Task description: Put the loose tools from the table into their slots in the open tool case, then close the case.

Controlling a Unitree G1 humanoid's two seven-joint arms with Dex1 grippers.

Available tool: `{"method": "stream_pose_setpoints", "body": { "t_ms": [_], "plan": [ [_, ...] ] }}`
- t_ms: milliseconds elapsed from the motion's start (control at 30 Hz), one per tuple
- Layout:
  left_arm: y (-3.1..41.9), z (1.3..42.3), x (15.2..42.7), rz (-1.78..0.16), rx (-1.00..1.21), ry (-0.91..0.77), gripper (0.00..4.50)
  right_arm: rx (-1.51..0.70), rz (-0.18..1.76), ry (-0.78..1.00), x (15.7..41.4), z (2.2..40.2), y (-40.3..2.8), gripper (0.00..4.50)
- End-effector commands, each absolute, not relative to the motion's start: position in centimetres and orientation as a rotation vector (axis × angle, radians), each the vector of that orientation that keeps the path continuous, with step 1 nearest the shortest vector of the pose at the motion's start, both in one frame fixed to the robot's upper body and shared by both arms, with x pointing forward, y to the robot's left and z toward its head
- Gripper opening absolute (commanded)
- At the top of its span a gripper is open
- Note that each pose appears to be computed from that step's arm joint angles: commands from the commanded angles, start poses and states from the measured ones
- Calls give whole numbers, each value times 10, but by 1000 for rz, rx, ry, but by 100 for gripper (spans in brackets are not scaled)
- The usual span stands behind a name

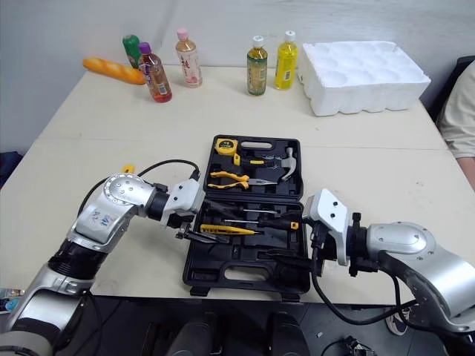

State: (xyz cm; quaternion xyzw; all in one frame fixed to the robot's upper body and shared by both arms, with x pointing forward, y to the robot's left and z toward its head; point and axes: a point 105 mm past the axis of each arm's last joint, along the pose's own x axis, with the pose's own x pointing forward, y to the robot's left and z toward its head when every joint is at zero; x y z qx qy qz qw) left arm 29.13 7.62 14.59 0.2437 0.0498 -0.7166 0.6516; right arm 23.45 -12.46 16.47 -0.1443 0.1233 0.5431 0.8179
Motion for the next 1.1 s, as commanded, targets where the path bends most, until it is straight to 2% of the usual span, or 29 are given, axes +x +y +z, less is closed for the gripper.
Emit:
{"method": "stream_pose_setpoints", "body": {
  "t_ms": [33, 100, 133, 667, 967, 1067, 1100],
  "plan": [
    [77, 141, 294, -1608, 592, 63, 119, -320, 1173, 219, 234, 171, -120, 450],
    [79, 134, 294, -1611, 610, 64, 28, -320, 1172, 220, 233, 172, -120, 450],
    [79, 132, 294, -1612, 616, 67, 4, -320, 1172, 221, 233, 171, -121, 450],
    [89, 99, 309, -1530, 733, 162, 4, -314, 1177, 233, 232, 171, -121, 450],
    [82, 108, 306, -1528, 514, 210, 4, -312, 1165, 249, 231, 168, -124, 450],
    [83, 125, 302, -1523, 401, 166, 95, -318, 1151, 251, 232, 168, -129, 450],
    [88, 133, 300, -1506, 351, 150, 144, -327, 1127, 251, 234, 169, -133, 450]
  ]
}}
